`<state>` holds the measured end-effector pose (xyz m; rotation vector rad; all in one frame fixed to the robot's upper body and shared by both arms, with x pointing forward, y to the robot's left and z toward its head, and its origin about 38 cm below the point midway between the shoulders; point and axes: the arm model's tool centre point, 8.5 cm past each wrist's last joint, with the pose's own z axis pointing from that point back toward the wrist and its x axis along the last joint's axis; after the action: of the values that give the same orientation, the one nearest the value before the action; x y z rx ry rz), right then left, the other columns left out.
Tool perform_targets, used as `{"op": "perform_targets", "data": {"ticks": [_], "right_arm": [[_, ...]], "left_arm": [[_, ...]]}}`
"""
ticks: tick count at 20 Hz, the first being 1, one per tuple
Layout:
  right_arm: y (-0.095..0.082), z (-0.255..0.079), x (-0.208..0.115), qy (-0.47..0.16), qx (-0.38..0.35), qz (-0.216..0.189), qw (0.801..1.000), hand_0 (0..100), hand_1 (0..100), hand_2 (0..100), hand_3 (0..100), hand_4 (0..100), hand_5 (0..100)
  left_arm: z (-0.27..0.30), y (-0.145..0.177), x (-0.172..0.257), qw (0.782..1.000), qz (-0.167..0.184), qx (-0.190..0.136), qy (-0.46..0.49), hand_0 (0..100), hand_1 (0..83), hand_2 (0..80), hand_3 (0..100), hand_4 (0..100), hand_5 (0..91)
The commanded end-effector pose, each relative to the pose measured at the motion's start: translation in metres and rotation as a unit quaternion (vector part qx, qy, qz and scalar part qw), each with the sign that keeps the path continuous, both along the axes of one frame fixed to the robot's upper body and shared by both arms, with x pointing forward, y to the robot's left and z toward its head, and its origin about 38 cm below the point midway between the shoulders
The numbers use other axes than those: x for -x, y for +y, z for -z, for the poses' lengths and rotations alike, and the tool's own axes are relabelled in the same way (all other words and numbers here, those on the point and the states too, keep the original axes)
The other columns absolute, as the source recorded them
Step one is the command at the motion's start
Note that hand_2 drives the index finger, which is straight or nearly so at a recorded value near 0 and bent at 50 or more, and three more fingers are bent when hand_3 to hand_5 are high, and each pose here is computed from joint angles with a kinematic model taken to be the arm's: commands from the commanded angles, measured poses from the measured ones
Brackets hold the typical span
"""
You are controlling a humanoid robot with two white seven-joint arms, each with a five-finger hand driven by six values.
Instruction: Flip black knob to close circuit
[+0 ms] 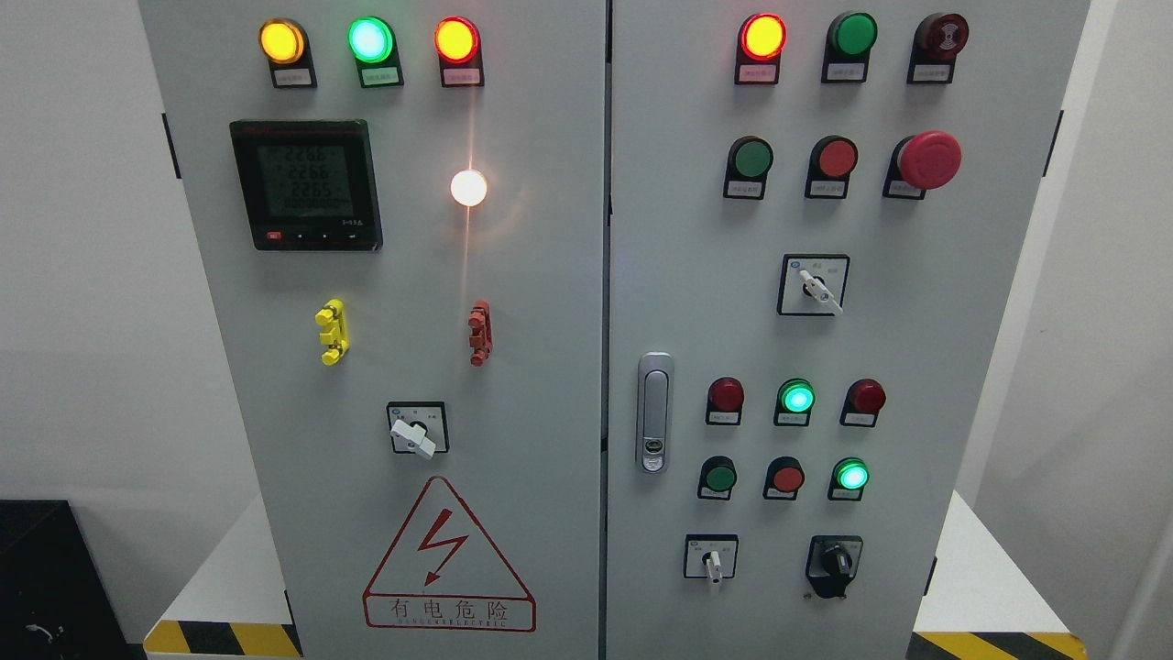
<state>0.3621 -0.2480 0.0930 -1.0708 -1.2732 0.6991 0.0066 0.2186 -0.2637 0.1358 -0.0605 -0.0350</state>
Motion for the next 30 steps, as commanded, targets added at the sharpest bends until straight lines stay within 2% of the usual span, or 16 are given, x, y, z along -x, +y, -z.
{"op": "perform_targets", "data": {"ticks": [1, 15, 30], "right_arm": [[0.0, -0.023, -0.02, -0.028, 0.007, 0.003, 1.0, 0, 0, 88, 100, 98, 100], [-0.007, -0.042, -0.051, -0.034, 0.017, 0.017, 0.999, 0, 0, 88, 100, 97, 100], [-0.009, -0.056, -0.059, -0.043, 0.021, 0.019, 0.999, 0, 0, 88, 100, 97, 100]], "left_arm": [[0.001, -0.001, 0.005, 1.0, -0.001, 0.002, -0.003, 12, 55.6, 0.0, 0, 0, 0.0], [0.001, -0.001, 0.005, 1.0, -0.001, 0.002, -0.003, 12, 55.6, 0.0, 0, 0, 0.0], [0.001, -0.001, 0.004, 1.0, -0.001, 0.002, -0.003, 12, 55.6, 0.0, 0, 0, 0.0]]}}
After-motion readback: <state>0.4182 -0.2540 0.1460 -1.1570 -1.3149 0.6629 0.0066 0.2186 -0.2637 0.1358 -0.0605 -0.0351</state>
